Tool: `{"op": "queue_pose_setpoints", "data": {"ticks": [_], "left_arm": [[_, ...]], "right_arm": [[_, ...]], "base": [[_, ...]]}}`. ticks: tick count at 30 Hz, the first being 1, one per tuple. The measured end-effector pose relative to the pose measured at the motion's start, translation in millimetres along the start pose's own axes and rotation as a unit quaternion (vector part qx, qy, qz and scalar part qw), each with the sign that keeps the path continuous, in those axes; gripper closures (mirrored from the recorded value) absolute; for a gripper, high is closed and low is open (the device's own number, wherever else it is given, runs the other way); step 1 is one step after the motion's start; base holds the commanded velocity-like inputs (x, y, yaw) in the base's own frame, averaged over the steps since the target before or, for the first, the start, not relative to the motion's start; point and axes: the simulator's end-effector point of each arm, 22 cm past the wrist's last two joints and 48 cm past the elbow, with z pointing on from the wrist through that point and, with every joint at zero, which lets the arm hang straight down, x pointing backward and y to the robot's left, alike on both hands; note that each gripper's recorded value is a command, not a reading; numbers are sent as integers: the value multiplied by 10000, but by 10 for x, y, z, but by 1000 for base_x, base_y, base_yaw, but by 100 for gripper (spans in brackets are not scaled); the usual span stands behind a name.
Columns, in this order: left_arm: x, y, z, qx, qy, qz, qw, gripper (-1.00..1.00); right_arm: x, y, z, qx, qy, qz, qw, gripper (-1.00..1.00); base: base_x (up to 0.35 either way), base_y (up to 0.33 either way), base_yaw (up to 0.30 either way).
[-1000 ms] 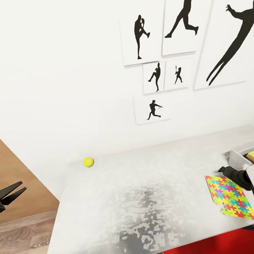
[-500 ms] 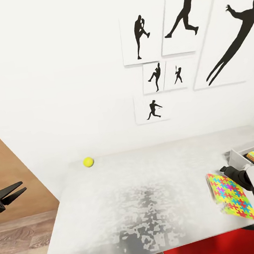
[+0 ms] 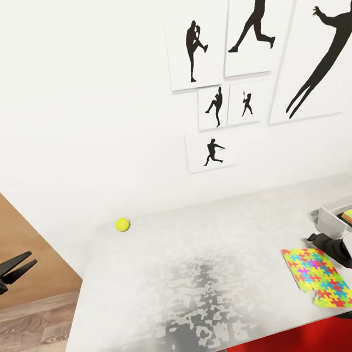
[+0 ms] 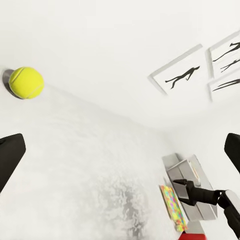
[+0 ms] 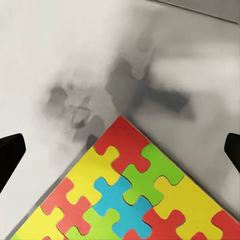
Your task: Put all the toys in the child's room - the three board games (two on the bed and one on the table), the two jigsaw puzzles on the table, and the tennis ball on the table - inside the toy box on the table in the child's room.
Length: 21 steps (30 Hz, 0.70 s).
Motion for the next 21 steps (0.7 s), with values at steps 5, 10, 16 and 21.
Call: {"op": "queue_pose_setpoints", "data": {"ticks": [5, 10, 16, 21], "left_arm": [[-1, 0, 1, 2, -1, 2, 10000, -100], [-1, 1, 2, 0, -1, 2, 10000, -100], [-1, 0, 1, 0, -1, 4, 10000, -100], [0, 0, 0, -1, 0, 2, 10000, -100]], "right_arm": [[20, -8, 12, 11, 26, -1, 10000, -100], [56, -35, 36, 42, 75, 4, 10000, -100], [67, -41, 41, 50, 89, 2, 9999, -100], [72, -40, 43, 51, 93, 1, 9999, -100]], "base": [[-23, 0, 0], [-90, 0, 0], [-37, 9, 0], [-8, 101, 0]]}}
